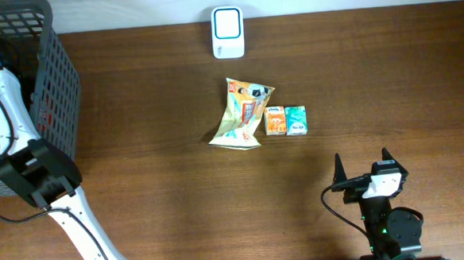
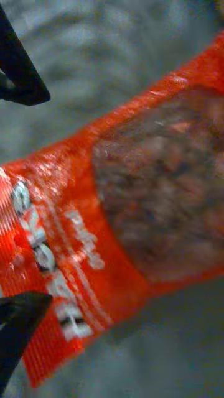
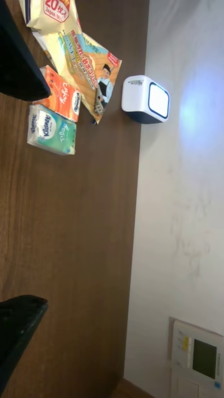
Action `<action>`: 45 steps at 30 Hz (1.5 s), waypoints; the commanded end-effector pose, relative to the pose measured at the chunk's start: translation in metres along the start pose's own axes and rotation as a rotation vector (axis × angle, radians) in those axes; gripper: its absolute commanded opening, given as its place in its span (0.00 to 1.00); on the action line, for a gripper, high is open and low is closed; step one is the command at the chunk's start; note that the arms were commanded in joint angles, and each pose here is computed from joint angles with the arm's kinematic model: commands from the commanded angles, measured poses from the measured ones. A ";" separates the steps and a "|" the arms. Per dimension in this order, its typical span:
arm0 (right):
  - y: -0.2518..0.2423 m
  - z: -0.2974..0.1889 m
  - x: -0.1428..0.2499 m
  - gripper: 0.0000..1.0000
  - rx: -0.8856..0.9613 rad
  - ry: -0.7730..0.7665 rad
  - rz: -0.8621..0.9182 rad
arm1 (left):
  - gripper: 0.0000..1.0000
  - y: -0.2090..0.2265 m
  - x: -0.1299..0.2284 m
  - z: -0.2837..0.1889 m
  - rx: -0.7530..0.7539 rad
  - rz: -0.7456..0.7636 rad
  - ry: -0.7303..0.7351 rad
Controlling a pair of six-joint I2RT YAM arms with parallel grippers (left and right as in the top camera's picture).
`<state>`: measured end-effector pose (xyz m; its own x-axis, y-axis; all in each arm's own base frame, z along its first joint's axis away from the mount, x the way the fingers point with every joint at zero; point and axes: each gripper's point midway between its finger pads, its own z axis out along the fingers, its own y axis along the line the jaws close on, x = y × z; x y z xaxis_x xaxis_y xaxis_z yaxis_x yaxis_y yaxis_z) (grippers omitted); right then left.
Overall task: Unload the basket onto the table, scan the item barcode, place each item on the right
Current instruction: 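Reach the left gripper into the basket for the red HACKS bag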
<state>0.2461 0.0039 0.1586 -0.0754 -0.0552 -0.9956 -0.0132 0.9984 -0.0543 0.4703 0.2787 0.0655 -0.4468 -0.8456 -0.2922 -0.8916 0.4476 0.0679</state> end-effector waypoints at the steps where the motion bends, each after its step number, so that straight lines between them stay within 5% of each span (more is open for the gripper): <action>1: -0.003 0.000 0.004 0.98 0.015 0.006 0.001 | 0.76 0.017 0.007 -0.021 -0.043 0.000 0.033; 6: -0.003 0.000 0.004 0.98 0.015 0.006 0.001 | 0.66 0.023 -0.007 -0.118 0.083 0.068 -0.069; 7: -0.003 0.000 0.004 0.98 0.015 0.006 0.001 | 0.52 0.021 -0.006 -0.134 0.127 0.137 -0.084; 9: -0.003 0.000 0.004 0.99 0.015 0.006 0.001 | 0.00 0.025 -0.009 -0.169 0.172 0.206 -0.141; 12: -0.003 0.000 0.004 0.98 0.015 0.006 0.001 | 0.00 0.054 0.008 -0.214 0.159 0.201 -0.150; 19: -0.003 0.000 0.004 0.98 0.015 0.006 0.001 | 0.00 0.121 0.058 -0.166 -0.005 0.092 0.127; 35: -0.003 0.000 0.004 0.98 0.015 0.006 0.001 | 0.00 0.197 0.139 -0.204 -0.049 -0.029 0.182; 38: -0.003 0.000 0.004 0.98 0.015 0.006 0.001 | 0.00 0.197 0.134 -0.215 -0.021 -0.118 0.119; 41: -0.003 0.000 0.004 0.98 0.015 0.006 0.001 | 0.00 0.158 0.056 -0.221 0.166 -0.185 -0.188; 43: -0.003 0.000 0.004 0.99 0.015 0.006 0.001 | 0.04 0.134 0.014 -0.238 0.302 -0.209 -0.347; 44: -0.003 0.000 0.004 0.99 0.015 0.006 0.001 | 0.87 0.121 -0.004 -0.249 0.381 -0.212 -0.415; 45: -0.003 0.000 0.004 0.98 0.015 0.006 0.001 | 0.99 0.114 -0.017 -0.251 0.405 -0.214 -0.454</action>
<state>0.2460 0.0038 0.1592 -0.0728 -0.0551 -0.9958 -0.0127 0.9984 -0.0543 0.3415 0.2673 0.3031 -0.1394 -0.7767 -0.6143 -0.8587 0.4038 -0.3157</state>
